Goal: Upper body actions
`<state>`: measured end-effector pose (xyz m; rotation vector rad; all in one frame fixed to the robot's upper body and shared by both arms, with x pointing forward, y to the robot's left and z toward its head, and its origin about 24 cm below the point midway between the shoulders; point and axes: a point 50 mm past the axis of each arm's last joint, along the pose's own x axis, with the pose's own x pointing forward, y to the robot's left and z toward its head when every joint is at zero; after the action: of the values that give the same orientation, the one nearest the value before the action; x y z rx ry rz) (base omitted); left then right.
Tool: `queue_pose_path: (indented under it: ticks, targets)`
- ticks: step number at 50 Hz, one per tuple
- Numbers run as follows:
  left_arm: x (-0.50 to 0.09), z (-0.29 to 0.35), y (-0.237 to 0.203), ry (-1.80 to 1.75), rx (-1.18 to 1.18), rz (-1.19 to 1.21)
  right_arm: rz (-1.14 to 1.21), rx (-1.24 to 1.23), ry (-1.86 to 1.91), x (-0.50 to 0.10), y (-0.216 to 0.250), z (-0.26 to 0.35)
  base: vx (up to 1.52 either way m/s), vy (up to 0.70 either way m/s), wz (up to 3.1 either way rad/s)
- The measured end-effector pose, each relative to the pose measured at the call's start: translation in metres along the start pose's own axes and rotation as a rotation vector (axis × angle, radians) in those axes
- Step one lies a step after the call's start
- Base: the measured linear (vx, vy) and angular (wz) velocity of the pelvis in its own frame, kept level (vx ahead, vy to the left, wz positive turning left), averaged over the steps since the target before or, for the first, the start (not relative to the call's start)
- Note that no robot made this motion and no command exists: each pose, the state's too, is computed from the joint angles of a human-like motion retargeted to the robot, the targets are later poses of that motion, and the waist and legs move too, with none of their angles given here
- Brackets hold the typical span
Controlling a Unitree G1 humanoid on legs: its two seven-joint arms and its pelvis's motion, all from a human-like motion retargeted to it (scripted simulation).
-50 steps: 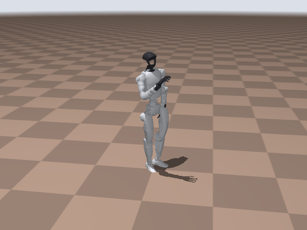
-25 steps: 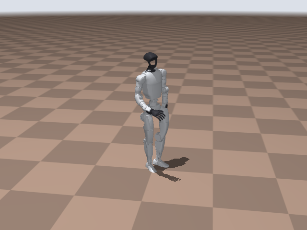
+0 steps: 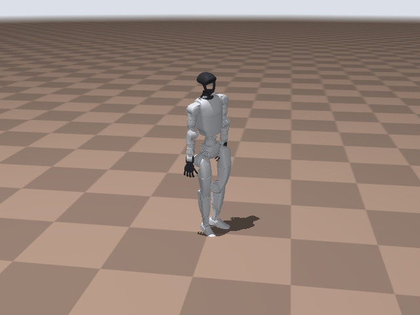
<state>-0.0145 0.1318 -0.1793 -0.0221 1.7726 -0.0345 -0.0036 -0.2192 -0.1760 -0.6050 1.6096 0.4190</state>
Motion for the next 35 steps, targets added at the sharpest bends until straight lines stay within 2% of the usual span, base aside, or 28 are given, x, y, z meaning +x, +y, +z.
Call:
queue_pose_path:
  ticks: [4, 8, 16, 20, 25, 32, 35]
  targets:
    - [0.0, 0.002, 0.007, -0.009, 0.011, 0.033, -0.021, -0.13, 0.009, 0.0, -0.007, 0.002, 0.0, 0.03, -0.55]
    - [-0.002, 0.02, 0.013, -0.105, 0.012, 0.175, -0.012, -0.198, 0.026, 0.0, -0.006, 0.008, -0.03, 0.04, -0.11]
    - [-0.046, 0.125, 0.029, -0.663, -0.275, 0.319, -0.036, -0.259, 0.008, 0.0, -0.001, 0.019, -0.01, 0.0, 0.09]
    - [-0.118, 0.191, 0.056, -1.102, -0.325, 0.491, -0.043, -0.288, 0.006, -0.001, -0.003, 0.019, 0.0, 0.0, 0.0]
    - [-0.249, 0.243, 0.083, -1.674, -0.336, 0.758, 0.007, -0.273, 0.025, 0.0, -0.004, 0.012, 0.0, 0.0, 0.0]
    - [-0.423, 0.236, 0.088, -2.363, -0.341, 1.099, 0.031, -0.175, 0.054, 0.0, -0.001, 0.004, 0.0, 0.0, 0.0]
    - [-0.48, 0.219, 0.081, -2.605, -0.399, 1.166, 0.045, -0.163, 0.062, 0.0, 0.001, 0.001, 0.0, 0.0, 0.0]
